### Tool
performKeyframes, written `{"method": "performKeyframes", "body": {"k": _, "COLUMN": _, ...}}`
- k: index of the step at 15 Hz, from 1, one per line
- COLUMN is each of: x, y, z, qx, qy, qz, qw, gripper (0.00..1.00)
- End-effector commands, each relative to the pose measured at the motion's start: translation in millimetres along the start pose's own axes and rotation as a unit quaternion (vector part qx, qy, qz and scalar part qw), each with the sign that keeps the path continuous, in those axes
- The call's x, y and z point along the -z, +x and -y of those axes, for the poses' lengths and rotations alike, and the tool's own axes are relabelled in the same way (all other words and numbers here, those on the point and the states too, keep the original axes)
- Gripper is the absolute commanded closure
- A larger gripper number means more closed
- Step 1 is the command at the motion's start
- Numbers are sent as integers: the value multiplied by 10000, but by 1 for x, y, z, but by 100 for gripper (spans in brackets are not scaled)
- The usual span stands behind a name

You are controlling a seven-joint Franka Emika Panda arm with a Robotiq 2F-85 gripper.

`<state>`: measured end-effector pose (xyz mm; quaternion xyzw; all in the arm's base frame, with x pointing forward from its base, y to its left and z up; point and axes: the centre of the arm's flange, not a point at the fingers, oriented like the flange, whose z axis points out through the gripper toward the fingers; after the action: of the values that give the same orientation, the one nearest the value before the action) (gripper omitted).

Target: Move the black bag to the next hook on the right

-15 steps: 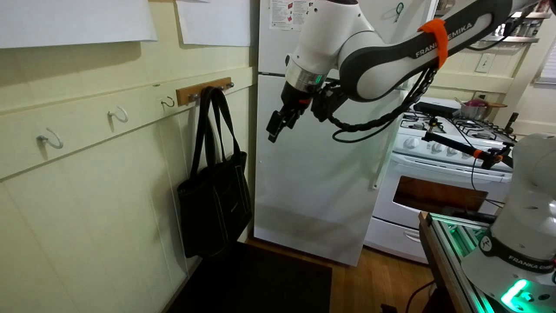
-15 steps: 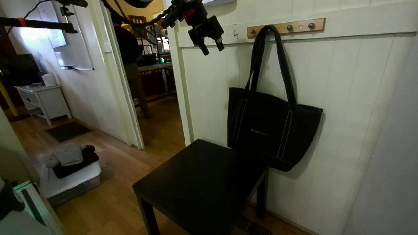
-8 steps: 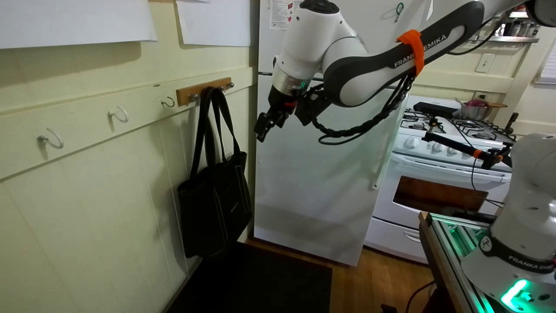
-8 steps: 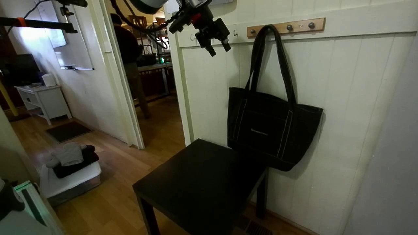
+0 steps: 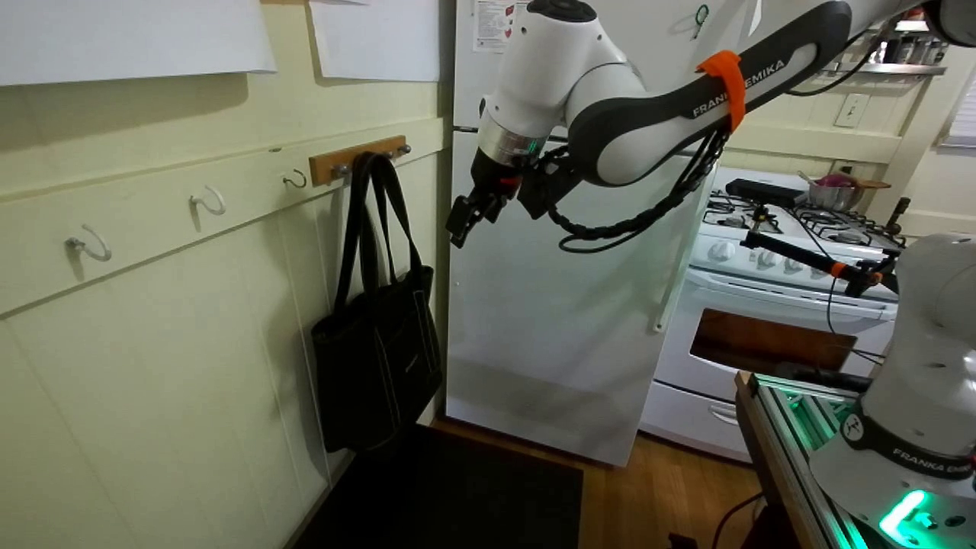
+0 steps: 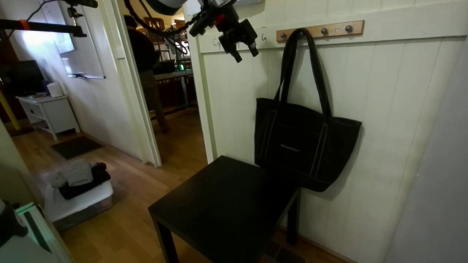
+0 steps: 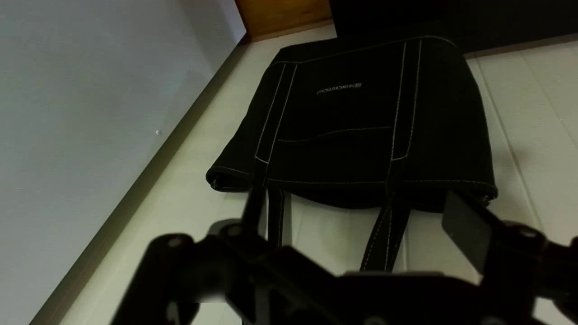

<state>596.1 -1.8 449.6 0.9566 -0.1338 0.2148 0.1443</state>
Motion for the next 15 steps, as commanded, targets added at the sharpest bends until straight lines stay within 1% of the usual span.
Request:
{"method": "performKeyframes", "body": {"k": 1, "x": -9, "y": 13, "z": 11, "qx": 135, "qy": -236, "qz": -376, "qw": 9989, "gripper": 0}}
{"method": "performKeyframes", "body": {"k": 4, "x": -19, "y": 26, "z": 20, "qx": 327, "qy": -468, "qz": -781, "qw": 9953, "gripper": 0}}
{"method": "performKeyframes", "body": {"k": 6, "x": -28, "y": 33, "z": 25, "qx": 391, "qy": -501, "qz": -1002, "qw": 9929, "gripper": 0}}
{"method": "performKeyframes", "body": {"k": 8, "x": -38, "y": 39, "z": 33, "qx": 432, "qy": -424, "qz": -1121, "qw": 9919, "gripper": 0}}
{"method": "performKeyframes", "body": {"k": 11, "x": -53, "y": 50, "z": 41, "qx": 499, "qy": -442, "qz": -1308, "qw": 9892, "gripper": 0}}
{"method": "performKeyframes", "body": {"k": 14, "x": -64, "y": 59, "z": 48, "qx": 581, "qy": -618, "qz": -1467, "qw": 9855, "gripper": 0}}
{"method": "performKeyframes", "body": {"k": 15, "x": -69, "y": 64, "z": 48, "qx": 637, "qy": -624, "qz": -1518, "qw": 9844, "gripper": 0}}
